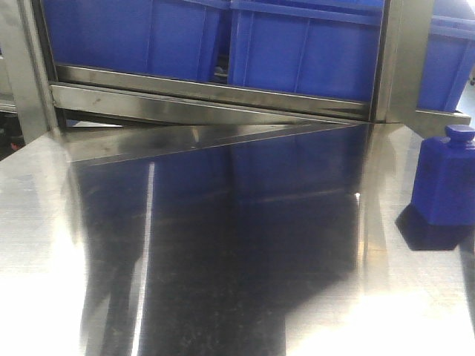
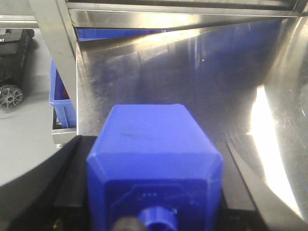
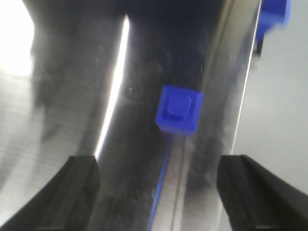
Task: Pick and sort blue part to right shelf
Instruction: 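Lower the right gripper onto the other blue part and close it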
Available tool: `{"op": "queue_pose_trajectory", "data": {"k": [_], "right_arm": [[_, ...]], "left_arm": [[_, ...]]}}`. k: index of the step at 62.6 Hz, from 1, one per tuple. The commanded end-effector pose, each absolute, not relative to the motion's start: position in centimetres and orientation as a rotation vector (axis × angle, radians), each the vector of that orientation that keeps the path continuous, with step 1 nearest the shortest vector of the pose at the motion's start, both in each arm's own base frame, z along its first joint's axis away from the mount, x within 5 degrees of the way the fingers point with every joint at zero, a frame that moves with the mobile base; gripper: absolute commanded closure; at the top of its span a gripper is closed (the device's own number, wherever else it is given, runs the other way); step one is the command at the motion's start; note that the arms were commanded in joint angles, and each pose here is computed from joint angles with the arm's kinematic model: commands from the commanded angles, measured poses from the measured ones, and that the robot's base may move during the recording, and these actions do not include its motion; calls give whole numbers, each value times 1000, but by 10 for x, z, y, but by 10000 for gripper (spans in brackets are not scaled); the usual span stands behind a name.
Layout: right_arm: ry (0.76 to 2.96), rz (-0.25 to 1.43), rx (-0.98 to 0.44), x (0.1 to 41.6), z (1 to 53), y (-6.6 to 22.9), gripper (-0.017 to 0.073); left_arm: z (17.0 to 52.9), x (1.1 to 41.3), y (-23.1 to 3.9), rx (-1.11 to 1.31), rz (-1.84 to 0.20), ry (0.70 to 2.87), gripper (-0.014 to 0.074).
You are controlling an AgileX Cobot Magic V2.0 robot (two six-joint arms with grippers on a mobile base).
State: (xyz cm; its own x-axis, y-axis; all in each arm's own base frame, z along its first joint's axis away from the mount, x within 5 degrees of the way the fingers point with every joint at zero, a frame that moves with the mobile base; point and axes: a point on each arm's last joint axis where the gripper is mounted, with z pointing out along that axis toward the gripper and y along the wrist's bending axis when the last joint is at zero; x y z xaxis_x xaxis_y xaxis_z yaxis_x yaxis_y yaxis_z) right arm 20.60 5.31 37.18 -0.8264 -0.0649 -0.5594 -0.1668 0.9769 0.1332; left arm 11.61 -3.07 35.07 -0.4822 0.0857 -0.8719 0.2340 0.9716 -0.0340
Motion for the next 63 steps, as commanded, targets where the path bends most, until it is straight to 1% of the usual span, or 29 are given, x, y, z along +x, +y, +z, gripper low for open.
{"op": "queue_pose_trajectory", "data": {"k": [1,8,18,27,55,60,63], "right_arm": [[2608,206,-138,231,376,57,-54],[2685,193,-136,257,359,63,-54],[2777,177,-131,282,330,68,-54],[2794,136,-137,301,309,70,-54],[2923,86,-146,337,246,77,-52],[2928,84,-147,338,242,77,-13],[2922,82,-148,339,242,77,51]], "left_arm": [[367,117,-31,218,-195,1954,248],[367,117,-31,218,-195,1954,248],[367,117,-31,218,-195,1954,248],[367,117,-31,218,-195,1954,248],[368,117,-31,218,-195,1953,253],[369,113,-30,218,-192,1938,267],[370,109,-29,219,-186,1922,276]]}}
